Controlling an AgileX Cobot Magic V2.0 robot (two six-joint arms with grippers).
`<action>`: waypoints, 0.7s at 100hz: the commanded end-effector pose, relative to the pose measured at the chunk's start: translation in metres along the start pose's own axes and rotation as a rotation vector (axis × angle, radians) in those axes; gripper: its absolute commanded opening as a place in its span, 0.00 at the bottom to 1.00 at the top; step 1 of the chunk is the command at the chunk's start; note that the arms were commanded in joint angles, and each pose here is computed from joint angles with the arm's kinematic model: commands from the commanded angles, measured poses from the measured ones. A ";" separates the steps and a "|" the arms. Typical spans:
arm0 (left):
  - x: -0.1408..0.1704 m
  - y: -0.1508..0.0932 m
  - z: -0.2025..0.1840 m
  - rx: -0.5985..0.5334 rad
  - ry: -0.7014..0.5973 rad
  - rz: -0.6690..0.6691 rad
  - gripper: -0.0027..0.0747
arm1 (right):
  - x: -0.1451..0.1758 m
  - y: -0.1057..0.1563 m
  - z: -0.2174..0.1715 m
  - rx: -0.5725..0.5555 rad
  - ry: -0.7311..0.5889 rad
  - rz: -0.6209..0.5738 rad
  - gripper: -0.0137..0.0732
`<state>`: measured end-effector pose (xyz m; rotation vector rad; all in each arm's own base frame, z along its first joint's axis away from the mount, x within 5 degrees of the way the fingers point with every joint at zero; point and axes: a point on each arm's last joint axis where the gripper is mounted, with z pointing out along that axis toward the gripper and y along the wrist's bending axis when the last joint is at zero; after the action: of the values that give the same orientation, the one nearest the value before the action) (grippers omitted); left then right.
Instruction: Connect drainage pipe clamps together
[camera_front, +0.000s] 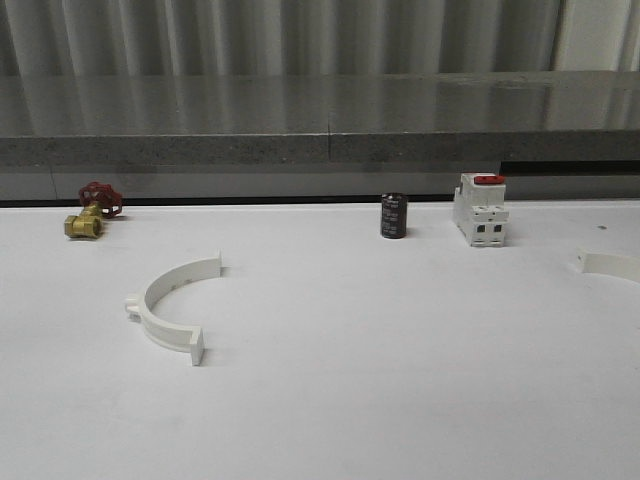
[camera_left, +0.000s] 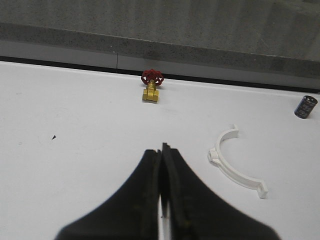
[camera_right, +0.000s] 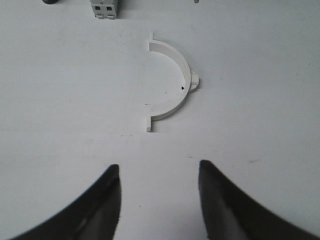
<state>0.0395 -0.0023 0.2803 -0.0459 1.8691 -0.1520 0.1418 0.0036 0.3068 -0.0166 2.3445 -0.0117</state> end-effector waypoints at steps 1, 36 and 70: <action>-0.013 -0.002 -0.003 0.008 -0.082 0.002 0.01 | -0.021 -0.001 0.006 0.012 -0.077 -0.026 0.70; -0.013 -0.002 -0.003 0.008 -0.082 0.002 0.01 | -0.044 -0.002 0.072 0.032 0.178 0.034 0.58; -0.013 -0.002 -0.003 0.008 -0.082 0.002 0.01 | -0.076 -0.042 0.132 0.118 0.339 0.170 0.58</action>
<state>0.0395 -0.0022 0.2803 -0.0451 1.8690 -0.1494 0.2762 -0.0268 0.2588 0.2122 2.7255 -0.0670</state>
